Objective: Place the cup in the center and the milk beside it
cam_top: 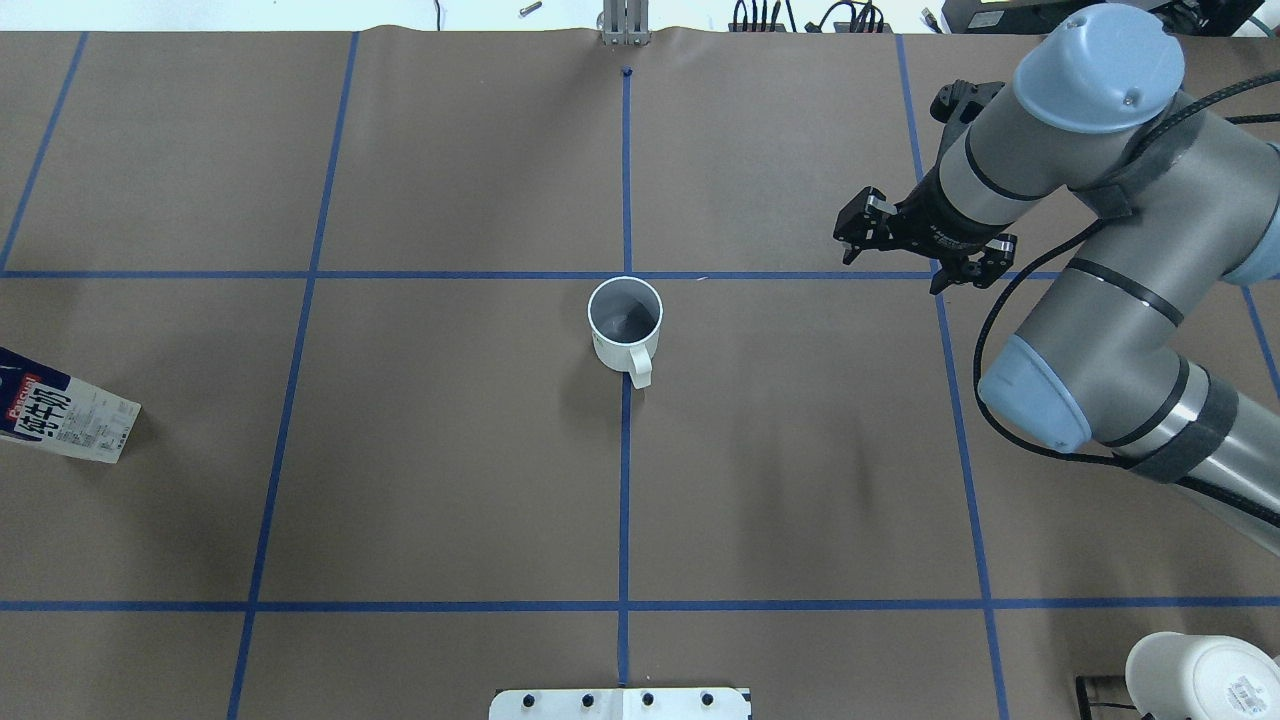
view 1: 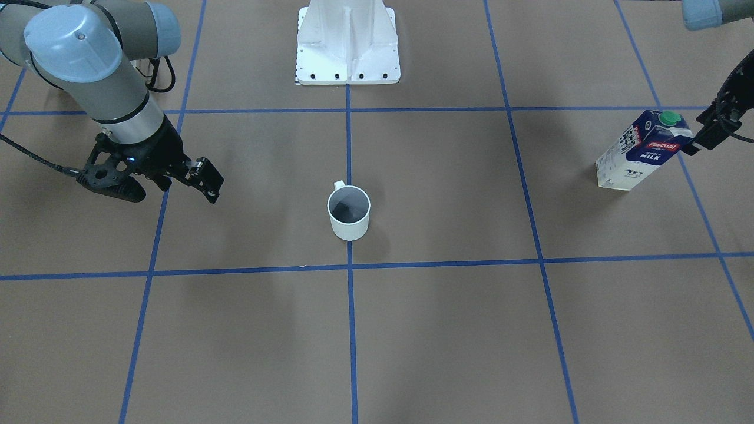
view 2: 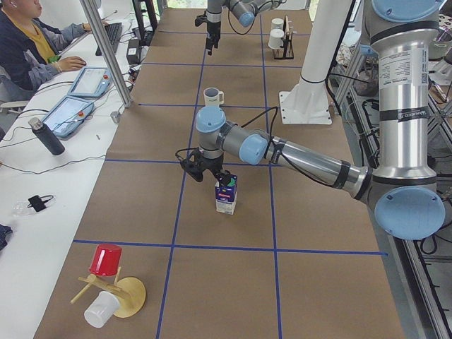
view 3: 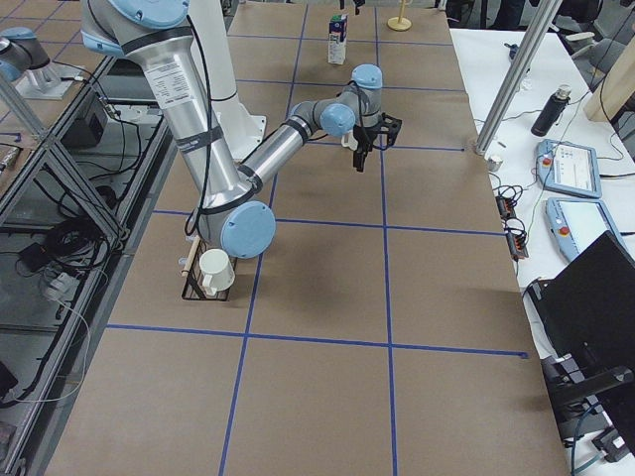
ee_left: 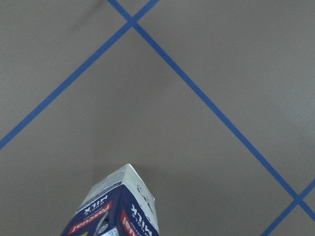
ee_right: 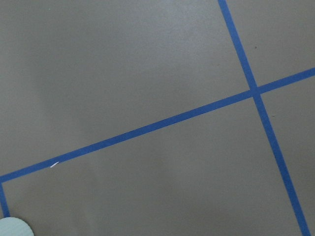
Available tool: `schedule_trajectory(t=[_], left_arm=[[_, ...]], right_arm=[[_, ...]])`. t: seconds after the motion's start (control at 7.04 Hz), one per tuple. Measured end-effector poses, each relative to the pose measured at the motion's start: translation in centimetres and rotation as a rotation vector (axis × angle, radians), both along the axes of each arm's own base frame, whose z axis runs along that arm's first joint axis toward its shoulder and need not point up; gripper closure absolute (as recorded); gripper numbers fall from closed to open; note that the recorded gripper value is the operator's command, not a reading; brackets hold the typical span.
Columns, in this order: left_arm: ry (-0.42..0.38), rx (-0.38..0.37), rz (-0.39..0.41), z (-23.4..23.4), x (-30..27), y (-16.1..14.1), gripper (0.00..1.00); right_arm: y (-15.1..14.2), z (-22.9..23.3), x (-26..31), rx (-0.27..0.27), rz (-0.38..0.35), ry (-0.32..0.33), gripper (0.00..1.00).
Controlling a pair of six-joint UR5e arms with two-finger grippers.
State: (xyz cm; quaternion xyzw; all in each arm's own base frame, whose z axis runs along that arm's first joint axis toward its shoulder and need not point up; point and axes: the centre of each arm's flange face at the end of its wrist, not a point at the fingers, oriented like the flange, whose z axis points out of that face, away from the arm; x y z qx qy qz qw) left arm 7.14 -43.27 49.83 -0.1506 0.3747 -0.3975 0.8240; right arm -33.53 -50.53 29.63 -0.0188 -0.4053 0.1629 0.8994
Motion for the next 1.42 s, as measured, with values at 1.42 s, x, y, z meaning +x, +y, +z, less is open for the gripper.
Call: schedule_trajectory(t=[1.42], left_arm=[[0.005,-0.153,-0.117,2.4,1.2,1.4,0.02]], right_arm=[[0.5,0.8,2.1,0.032,-0.009,0.012,0.00]])
